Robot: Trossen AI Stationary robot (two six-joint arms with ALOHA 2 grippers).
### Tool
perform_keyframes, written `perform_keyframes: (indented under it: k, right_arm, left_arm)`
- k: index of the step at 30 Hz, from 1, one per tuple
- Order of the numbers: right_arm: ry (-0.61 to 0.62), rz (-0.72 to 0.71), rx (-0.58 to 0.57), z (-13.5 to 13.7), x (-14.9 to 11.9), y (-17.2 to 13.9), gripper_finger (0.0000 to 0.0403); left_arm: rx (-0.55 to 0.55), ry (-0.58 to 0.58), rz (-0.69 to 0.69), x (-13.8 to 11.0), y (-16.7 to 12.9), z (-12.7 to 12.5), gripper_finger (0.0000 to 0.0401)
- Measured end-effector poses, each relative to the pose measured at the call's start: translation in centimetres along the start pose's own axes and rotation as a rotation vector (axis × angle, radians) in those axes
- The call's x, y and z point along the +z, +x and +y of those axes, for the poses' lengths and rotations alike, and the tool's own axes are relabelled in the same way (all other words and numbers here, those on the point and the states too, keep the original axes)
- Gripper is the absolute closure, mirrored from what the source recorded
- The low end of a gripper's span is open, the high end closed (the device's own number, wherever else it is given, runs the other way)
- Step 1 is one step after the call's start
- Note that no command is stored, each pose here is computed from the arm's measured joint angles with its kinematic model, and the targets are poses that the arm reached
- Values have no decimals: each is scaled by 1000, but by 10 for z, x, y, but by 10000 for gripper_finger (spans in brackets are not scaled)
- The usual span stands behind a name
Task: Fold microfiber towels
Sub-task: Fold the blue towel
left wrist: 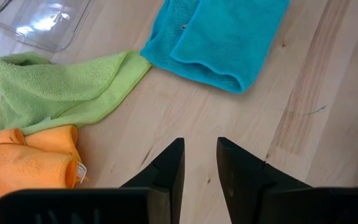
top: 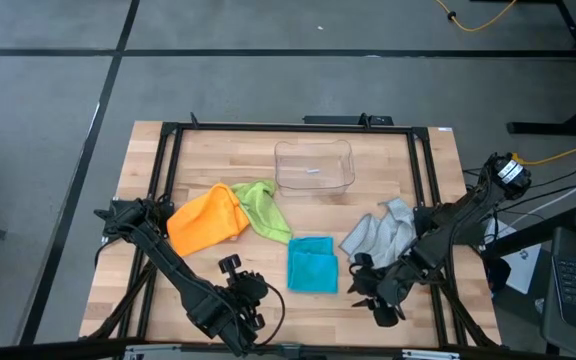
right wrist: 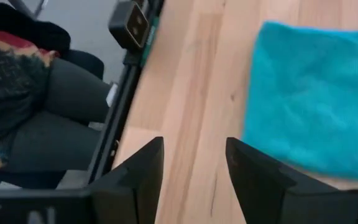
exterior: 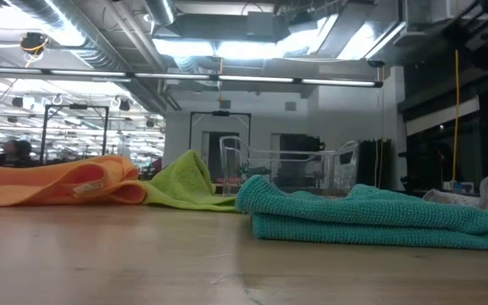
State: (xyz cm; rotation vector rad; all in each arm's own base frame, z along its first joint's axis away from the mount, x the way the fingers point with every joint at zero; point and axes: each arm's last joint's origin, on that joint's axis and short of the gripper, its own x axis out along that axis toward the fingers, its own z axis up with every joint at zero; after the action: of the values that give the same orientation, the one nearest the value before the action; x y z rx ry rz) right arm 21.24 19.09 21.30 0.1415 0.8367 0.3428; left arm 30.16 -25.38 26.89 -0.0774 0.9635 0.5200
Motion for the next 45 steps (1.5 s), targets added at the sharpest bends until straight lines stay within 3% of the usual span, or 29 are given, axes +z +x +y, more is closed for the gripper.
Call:
perform_keyframes:
  k: [8,13,18,25,30,39,45]
  right_arm:
    - [-62,-59,-29,0,4,0,226]
    - [-112,-55,-32,0,4,0,226]
    - [-239,-85,-23,2,7,0,226]
    - [-206,-84,-23,1,7,0,226]
    - [-213,-58,-34,0,4,2,226]
    - [-204,69,-103,-7,-14,43,206]
    - [-239,99,-135,-16,-20,67,173]
  left_arm:
    - [2,8,-5,0,0,0,316]
    - [14,167,-89,5,1,-2,316]
    - [-89,211,-188,12,6,-17,316]
    - [-150,323,-300,16,43,-29,316]
    - [-187,277,-279,23,72,-22,313]
    - [-283,286,-228,21,104,-13,258]
    - [-292,459,-240,13,116,-20,228]
